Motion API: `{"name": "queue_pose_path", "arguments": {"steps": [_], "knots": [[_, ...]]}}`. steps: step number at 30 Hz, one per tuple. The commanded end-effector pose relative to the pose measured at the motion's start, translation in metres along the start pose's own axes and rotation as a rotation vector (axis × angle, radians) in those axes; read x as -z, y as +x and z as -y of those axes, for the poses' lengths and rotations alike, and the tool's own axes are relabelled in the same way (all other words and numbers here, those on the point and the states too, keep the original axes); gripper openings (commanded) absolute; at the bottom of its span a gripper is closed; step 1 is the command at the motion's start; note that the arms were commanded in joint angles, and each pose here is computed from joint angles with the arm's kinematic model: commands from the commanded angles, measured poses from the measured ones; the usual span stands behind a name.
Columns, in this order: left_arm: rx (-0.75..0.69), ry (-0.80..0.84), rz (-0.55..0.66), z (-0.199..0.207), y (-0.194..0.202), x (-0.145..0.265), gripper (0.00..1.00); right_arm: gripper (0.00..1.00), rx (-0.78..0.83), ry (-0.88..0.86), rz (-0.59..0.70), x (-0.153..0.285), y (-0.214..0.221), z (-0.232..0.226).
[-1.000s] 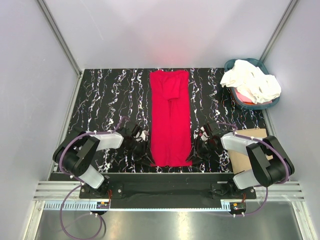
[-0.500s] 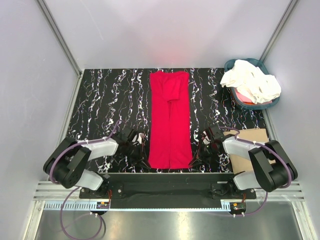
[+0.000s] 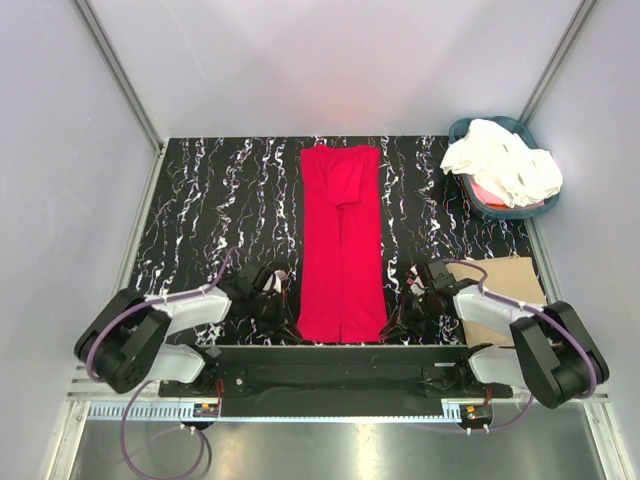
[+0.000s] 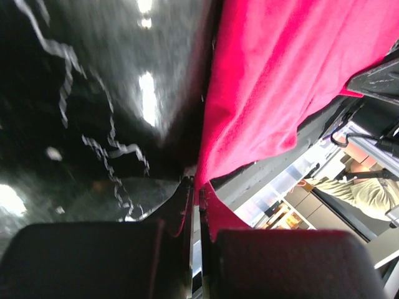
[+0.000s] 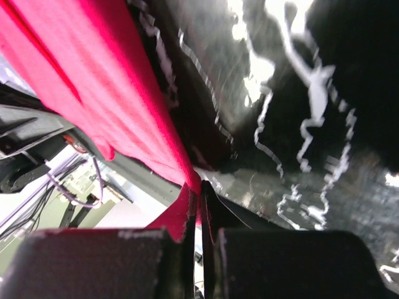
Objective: Fold and stack the t-shirts
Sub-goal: Fold the tshirt
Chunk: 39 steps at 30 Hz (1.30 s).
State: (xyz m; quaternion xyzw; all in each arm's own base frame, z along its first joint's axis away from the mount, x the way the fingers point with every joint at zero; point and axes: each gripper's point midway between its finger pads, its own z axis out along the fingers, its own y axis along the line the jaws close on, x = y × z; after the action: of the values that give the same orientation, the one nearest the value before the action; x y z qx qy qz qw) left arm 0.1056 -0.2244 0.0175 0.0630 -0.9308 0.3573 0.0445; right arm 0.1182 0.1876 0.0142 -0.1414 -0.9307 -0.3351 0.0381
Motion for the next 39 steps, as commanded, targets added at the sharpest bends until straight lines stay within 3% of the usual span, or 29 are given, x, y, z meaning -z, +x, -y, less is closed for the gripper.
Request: {"name": "queue_pose_path", "arguments": {"steps": [1, 7, 11, 17, 27, 32, 39], "knots": [[0.027, 0.011, 0.043, 0.003, 0.004, 0.004, 0.0, 0.0, -0.011, -0.058, -0.019, 0.007, 0.011, -0.009], [0.075, 0.044, 0.031, 0.011, 0.023, 0.015, 0.0, 0.0, -0.035, -0.054, -0.01, 0.021, 0.02, -0.012], [-0.017, 0.034, 0.1, 0.043, 0.003, 0.036, 0.0, 0.0, 0.022, -0.053, 0.09, 0.043, 0.0, -0.039], [-0.057, 0.071, 0.242, 0.096, -0.07, 0.064, 0.0, 0.0, 0.12, -0.035, 0.17, 0.067, -0.069, -0.088], [-0.022, 0.081, 0.317, 0.123, -0.216, 0.07, 0.0, 0.0, 0.132, -0.041, 0.212, 0.068, -0.204, -0.108], [-0.019, 0.101, 0.333, 0.131, -0.259, 0.069, 0.0, 0.0, 0.129, -0.062, 0.212, 0.06, -0.246, -0.116], [0.045, 0.095, 0.326, 0.112, -0.291, 0.059, 0.0, 0.0, 0.134, -0.086, 0.2, 0.046, -0.286, -0.129]]}}
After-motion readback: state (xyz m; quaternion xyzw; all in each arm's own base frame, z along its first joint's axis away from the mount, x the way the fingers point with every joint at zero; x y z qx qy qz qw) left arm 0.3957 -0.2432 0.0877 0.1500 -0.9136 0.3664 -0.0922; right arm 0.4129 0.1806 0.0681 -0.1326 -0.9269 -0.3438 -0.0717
